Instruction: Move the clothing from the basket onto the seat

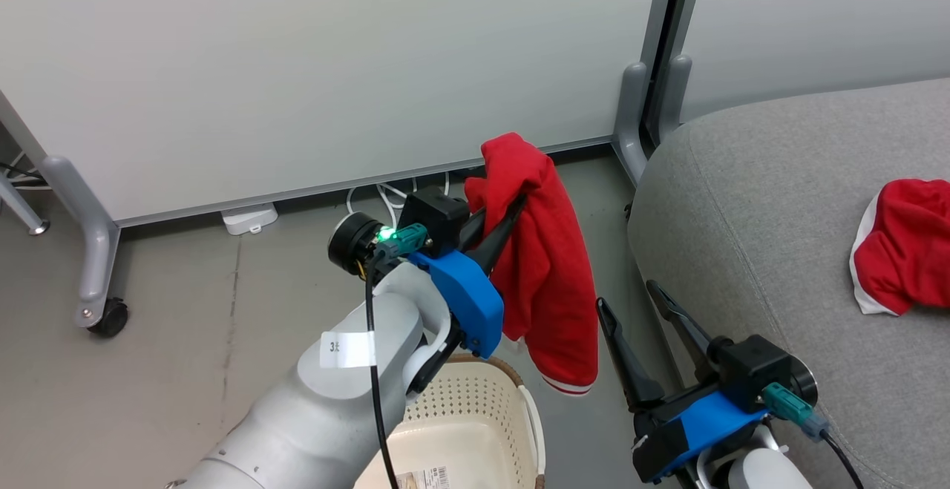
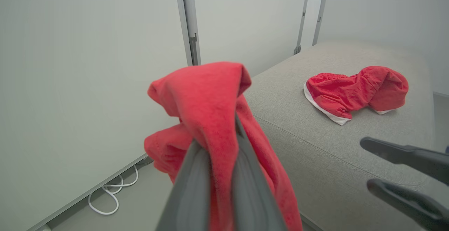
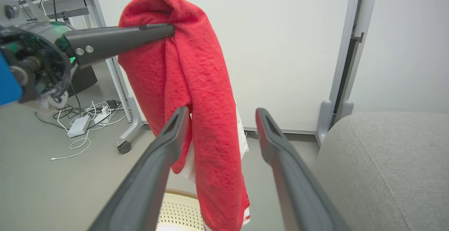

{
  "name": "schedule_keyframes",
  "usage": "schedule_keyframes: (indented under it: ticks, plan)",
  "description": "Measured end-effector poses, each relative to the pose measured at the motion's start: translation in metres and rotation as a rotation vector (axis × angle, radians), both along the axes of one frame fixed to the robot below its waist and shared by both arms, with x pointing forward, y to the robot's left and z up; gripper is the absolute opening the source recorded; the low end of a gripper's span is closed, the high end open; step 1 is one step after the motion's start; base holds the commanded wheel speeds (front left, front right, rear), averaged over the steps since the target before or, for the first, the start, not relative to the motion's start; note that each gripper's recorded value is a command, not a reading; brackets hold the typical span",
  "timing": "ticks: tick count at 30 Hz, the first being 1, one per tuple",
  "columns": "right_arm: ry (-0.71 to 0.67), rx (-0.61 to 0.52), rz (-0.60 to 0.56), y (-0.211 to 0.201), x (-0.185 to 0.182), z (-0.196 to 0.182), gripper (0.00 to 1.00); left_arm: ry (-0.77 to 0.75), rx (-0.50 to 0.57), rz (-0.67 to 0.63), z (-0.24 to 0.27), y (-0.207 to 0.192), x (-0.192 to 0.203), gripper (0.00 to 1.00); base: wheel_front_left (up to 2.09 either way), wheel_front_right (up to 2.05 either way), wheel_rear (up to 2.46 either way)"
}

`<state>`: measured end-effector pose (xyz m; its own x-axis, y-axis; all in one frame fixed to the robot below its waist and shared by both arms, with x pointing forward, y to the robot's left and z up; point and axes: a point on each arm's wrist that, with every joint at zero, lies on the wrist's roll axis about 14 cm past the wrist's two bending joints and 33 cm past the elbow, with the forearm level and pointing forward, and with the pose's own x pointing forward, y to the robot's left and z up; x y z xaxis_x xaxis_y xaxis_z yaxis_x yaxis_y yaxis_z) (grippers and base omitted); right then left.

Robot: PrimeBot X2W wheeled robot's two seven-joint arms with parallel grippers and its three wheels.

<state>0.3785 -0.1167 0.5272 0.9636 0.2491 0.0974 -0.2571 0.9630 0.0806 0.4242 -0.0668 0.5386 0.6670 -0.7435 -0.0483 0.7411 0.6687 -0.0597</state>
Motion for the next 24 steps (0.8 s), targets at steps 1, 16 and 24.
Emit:
schedule_keyframes:
  ticks: [1,16,24]
  plan:
    - [0.002,0.000,0.000,0.000,0.000,-0.001,1.00,0.004,0.000,-0.002,-0.001,-0.001,0.000,0.00,0.00,0.00,0.00]
    - [0.088,-0.081,0.081,0.021,0.021,-0.021,1.00,0.025,-0.008,-0.017,-0.006,-0.004,-0.001,0.00,0.00,0.00,0.00]
    - [0.148,-0.134,0.109,0.026,0.047,-0.034,1.00,0.027,-0.018,-0.025,-0.005,-0.005,0.001,0.00,0.00,0.00,0.00]
